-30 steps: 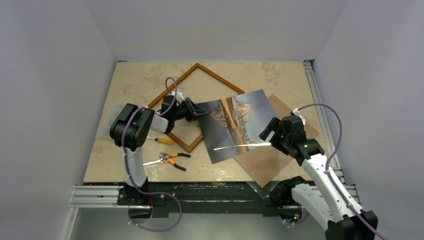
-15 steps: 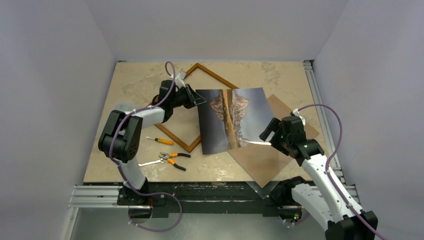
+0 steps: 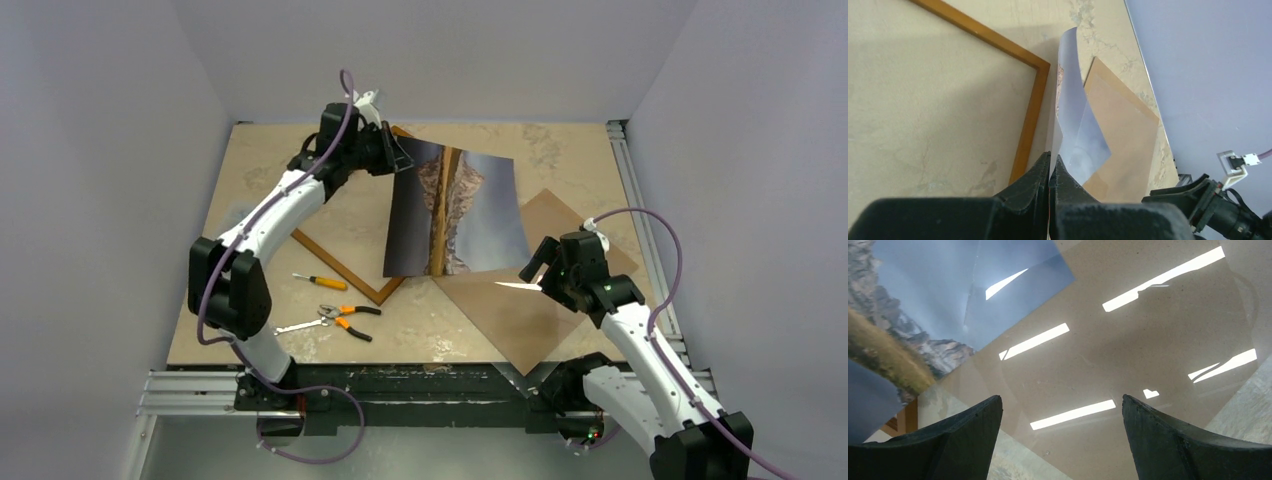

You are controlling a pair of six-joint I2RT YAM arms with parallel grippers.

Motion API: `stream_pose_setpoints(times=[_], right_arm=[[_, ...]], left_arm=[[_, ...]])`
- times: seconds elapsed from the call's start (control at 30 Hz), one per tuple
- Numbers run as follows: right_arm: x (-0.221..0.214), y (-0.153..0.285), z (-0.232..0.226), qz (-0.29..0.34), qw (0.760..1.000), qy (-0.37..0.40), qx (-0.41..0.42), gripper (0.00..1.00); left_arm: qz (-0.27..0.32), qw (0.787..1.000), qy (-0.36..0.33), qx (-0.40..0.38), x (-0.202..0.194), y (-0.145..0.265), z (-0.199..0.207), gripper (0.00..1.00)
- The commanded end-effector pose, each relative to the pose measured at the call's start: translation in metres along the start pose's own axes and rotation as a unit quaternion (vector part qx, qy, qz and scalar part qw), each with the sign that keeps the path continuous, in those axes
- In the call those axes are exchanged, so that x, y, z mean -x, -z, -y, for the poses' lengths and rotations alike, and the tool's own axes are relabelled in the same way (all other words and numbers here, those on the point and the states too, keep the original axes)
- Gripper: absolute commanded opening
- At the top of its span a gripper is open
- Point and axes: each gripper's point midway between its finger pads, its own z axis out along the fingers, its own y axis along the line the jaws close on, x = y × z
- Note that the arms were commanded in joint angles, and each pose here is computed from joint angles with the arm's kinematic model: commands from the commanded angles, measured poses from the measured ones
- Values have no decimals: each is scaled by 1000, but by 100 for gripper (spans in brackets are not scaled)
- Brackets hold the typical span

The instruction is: Take the photo out of the frame

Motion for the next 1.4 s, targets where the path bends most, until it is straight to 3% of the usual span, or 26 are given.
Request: stream_pose_setpoints(times=[0.0,0.33,0.5,0.63,0.73,0.9,1.07,1.37], right_arm=[[12,6,-4,21,1000,-1,-3,87],[17,16,-6,30,1000,-4,3,87],[19,23,-6,36,999,-7,4,87],[30,36,-4,58,998,-23,-8,87],[43,51,-5,85,996,-36,-10,86],[65,78,-8,126,991,-50,-8,86],[74,92,-7,143,988,-53,-10,86],[85,114,5,191,978,-84,-19,86]], left_arm=[[32,996,-76,20,41,51,33,0],[84,980,-179,36,95,133,85,0],[129,976,-177,13,119,165,119,0],[147,981,-104,-74,131,170,161,0],[141,977,-13,-162,142,163,196,0],[122,945,126,-276,162,144,243,0],[124,934,158,-294,166,136,283,0],[107,868,285,-393,155,127,335,0]])
